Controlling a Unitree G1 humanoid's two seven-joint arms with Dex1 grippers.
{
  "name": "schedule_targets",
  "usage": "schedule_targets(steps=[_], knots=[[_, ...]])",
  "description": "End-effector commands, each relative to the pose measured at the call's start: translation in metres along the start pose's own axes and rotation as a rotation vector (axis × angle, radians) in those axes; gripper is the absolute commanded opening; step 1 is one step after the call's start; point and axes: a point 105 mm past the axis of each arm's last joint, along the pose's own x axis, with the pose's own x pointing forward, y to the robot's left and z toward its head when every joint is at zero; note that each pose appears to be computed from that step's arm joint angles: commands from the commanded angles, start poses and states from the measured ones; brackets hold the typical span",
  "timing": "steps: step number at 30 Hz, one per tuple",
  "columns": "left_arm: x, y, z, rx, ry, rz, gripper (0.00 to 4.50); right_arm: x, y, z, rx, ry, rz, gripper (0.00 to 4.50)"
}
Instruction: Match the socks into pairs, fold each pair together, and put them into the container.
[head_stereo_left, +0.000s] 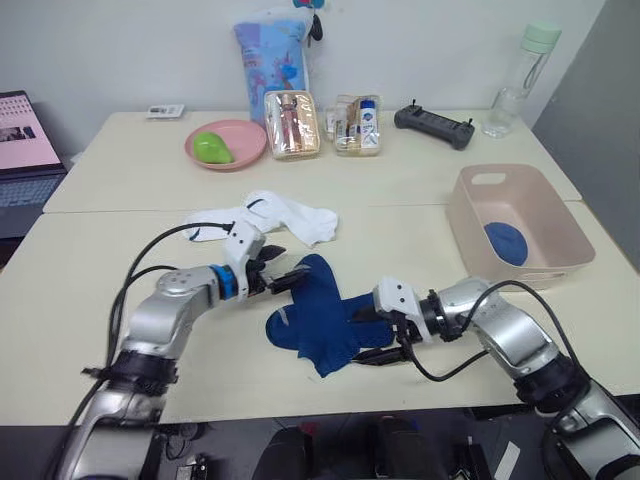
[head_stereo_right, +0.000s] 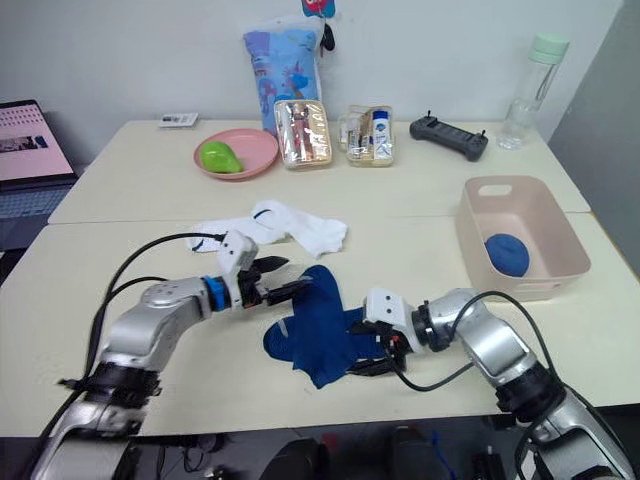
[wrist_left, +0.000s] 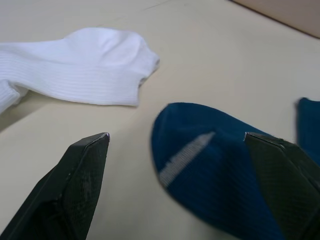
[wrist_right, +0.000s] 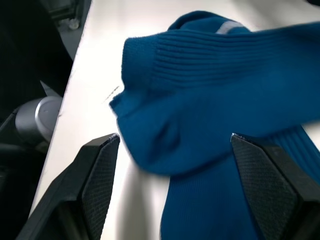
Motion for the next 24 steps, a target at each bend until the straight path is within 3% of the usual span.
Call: schedule_targets(steps=[1,10,13,14,20,24], knots=[[0.005,0.005,0.003,0.062,0.013,-0.008,4.09,0.004,-0.003,0.004,-0.061,-0.003,-0.012,3.2],[0.001,0.0,0.003,0.062,0.013,-0.06,1.16,-0.003,-0.008,0.007,-0.054,-0.045,-0.06,0.0],[0.0,0.0,0.004,0.067,0.007,-0.05,0.15,-0.006,-0.008,0.012,-0.059,-0.057,-0.066,0.0],[-0.001,0.0,0.005,0.062,-0.002,-0.042,0.04,-0.008,-0.009,0.015,-0.06,-0.067,-0.069,0.0],[-0.016,-0.001,0.008,0.019,-0.035,0.013,0.04,-0.022,-0.013,0.025,-0.098,-0.064,-0.094,0.0],[-0.036,-0.022,0.013,-0.031,-0.075,0.008,0.04,-0.041,-0.023,0.033,-0.155,-0.042,-0.135,0.0]])
